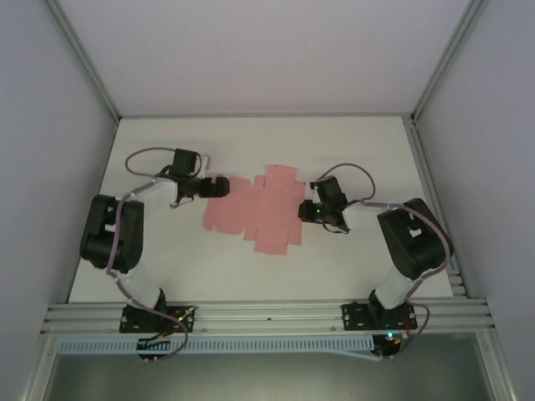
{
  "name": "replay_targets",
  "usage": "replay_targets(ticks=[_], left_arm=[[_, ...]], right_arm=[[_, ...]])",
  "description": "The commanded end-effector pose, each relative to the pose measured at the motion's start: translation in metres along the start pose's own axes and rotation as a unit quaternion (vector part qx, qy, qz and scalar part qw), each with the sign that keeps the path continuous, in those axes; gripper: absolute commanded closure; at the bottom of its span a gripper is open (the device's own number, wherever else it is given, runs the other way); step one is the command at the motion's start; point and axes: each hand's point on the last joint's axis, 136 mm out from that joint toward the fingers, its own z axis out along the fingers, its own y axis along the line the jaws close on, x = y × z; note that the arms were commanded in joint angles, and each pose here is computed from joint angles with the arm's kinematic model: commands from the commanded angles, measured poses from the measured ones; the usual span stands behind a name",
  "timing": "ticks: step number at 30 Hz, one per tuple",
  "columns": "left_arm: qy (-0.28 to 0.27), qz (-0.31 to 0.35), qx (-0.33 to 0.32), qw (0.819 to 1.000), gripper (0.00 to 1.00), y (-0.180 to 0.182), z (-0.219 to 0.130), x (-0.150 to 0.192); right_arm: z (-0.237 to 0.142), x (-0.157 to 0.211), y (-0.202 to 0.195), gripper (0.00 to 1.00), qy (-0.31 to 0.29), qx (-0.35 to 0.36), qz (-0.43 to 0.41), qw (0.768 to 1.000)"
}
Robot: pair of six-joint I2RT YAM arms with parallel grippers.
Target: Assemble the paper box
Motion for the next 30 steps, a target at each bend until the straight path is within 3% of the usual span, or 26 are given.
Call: replay_targets(ticks=[1, 5, 9, 13, 16, 24, 29, 30], left_arm=[[-0.002, 0.071, 0.054, 0.996, 0.02, -0.001, 0.019, -0.028], [0.024, 0.148, 0.129, 0.98, 0.07, -0.022, 0.038, -0.03], [0.053, 0.181, 0.172, 0.967, 0.1, -0.03, 0.047, -0.023], [0.1, 0.195, 0.201, 0.955, 0.19, -0.032, 0.054, -0.006], [0.118, 0.196, 0.201, 0.953, 0.37, -0.03, 0.051, -0.001], [0.115, 0.218, 0.204, 0.947, 0.65, -0.028, 0.025, 0.012], [0.11, 0.221, 0.21, 0.946, 1.0, -0.032, 0.017, 0.012], [0.108, 0.221, 0.211, 0.946, 1.0, -0.033, 0.015, 0.012]], right_arm=[[0.019, 0.031, -0.035, 0.84, 0.051, 0.064, -0.008, 0.997], [0.024, 0.028, -0.034, 0.84, 0.056, 0.063, -0.01, 0.996], [0.025, 0.024, -0.029, 0.84, 0.055, 0.053, -0.01, 0.997], [0.024, 0.024, -0.03, 0.84, 0.057, 0.052, -0.007, 0.997], [0.023, 0.024, -0.03, 0.84, 0.058, 0.05, -0.004, 0.997], [0.023, 0.026, -0.029, 0.84, 0.058, 0.043, 0.004, 0.997], [0.02, 0.025, -0.029, 0.84, 0.05, 0.041, 0.007, 0.998], [0.019, 0.024, -0.029, 0.84, 0.047, 0.04, 0.008, 0.998]])
